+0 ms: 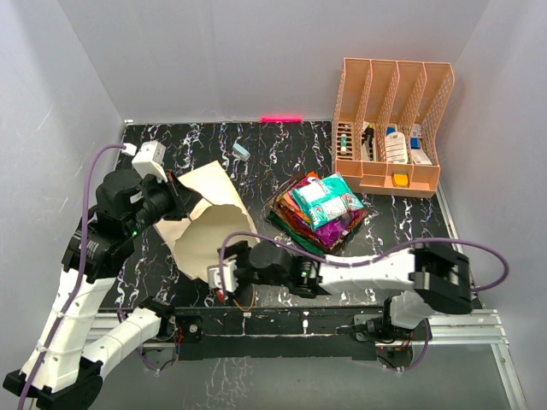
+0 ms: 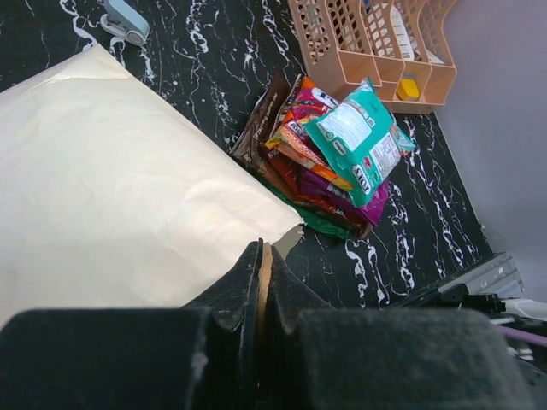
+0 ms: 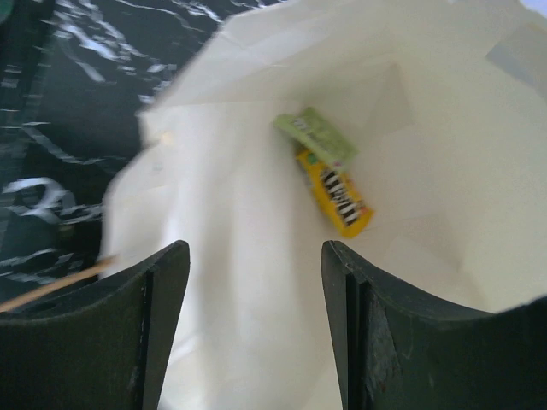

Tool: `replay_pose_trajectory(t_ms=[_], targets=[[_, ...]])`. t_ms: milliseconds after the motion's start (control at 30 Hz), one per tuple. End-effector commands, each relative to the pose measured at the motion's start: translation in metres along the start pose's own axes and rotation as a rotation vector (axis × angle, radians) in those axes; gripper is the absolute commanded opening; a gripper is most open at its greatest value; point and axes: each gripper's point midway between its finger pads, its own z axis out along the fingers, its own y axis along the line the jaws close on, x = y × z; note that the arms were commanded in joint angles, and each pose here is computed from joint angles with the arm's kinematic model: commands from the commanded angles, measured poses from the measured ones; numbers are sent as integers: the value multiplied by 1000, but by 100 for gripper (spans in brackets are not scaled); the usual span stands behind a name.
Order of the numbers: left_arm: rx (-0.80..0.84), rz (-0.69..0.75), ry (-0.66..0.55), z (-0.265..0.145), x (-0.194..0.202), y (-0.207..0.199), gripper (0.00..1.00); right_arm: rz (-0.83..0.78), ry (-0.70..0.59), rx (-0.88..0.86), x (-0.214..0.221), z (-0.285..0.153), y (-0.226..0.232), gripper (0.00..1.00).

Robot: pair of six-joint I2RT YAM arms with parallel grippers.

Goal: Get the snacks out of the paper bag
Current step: Take out the snack from the paper bag.

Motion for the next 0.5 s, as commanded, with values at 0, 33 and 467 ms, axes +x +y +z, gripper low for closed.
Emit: replay_pose_trajectory(t_ms=[0, 33, 467], targets=[[62, 41, -21, -9, -3, -10, 0, -206, -32, 189, -9, 33, -67, 66], [66, 48, -22, -10, -3, -11, 0, -220, -26, 209, -5, 40, -74, 67], [142, 92, -25, -18, -4, -24, 0, -266, 71, 269, 71, 122, -91, 70]])
